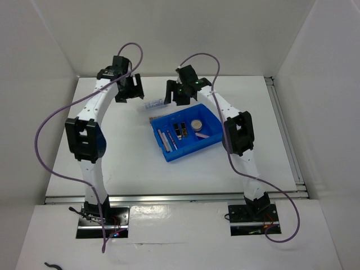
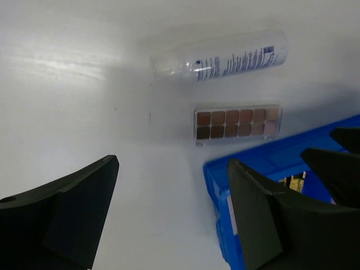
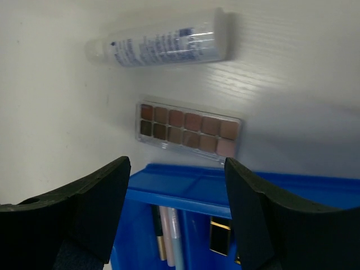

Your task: Organize the makeup

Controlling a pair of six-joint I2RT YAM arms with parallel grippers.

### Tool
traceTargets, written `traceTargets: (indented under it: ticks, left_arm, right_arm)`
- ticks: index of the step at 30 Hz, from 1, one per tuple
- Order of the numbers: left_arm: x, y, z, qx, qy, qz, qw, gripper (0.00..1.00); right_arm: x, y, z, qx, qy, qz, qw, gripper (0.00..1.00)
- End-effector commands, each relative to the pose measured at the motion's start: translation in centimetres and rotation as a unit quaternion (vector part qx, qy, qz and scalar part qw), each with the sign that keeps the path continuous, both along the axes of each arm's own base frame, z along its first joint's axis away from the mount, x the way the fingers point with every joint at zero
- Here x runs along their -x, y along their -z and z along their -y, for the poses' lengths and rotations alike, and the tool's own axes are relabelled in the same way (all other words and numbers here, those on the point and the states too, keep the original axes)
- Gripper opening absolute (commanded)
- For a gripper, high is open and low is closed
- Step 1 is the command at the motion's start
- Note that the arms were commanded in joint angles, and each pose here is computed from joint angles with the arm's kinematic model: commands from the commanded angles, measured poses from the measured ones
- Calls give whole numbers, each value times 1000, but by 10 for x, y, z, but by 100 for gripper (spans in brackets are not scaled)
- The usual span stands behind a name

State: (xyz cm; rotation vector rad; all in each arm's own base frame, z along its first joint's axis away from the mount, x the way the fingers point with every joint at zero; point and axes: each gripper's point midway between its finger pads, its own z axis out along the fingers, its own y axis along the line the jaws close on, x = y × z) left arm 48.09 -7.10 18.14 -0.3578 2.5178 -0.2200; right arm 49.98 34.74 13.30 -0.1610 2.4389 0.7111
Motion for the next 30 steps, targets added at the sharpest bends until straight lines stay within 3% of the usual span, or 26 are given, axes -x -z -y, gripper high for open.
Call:
traceTargets:
  ticks: [1, 6, 12, 15, 27, 30]
  left_arm:
    - [-31, -8, 15, -75, 62, 43, 994, 92]
    - [-70, 36, 32, -125, 133, 37, 983, 89]
    - [-99, 43, 54, -165, 208, 113, 957, 88]
    - [-108, 51, 57, -194, 239, 119, 944, 90]
    - [-106, 99, 78, -208, 378, 110, 896, 95]
    - [-107, 111, 77, -212, 382, 102, 894, 99]
  right_arm:
    - [-7, -100, 31, -32, 22, 88, 995, 76]
    - [8, -155, 98, 3, 62, 145, 987, 77]
    - [20, -158, 180, 30, 131, 128, 983, 78]
    - [24, -159, 209, 40, 153, 121, 980, 78]
    - [22, -139, 232, 38, 166, 93, 981, 79]
    - [26, -129, 230, 40, 160, 75, 983, 80]
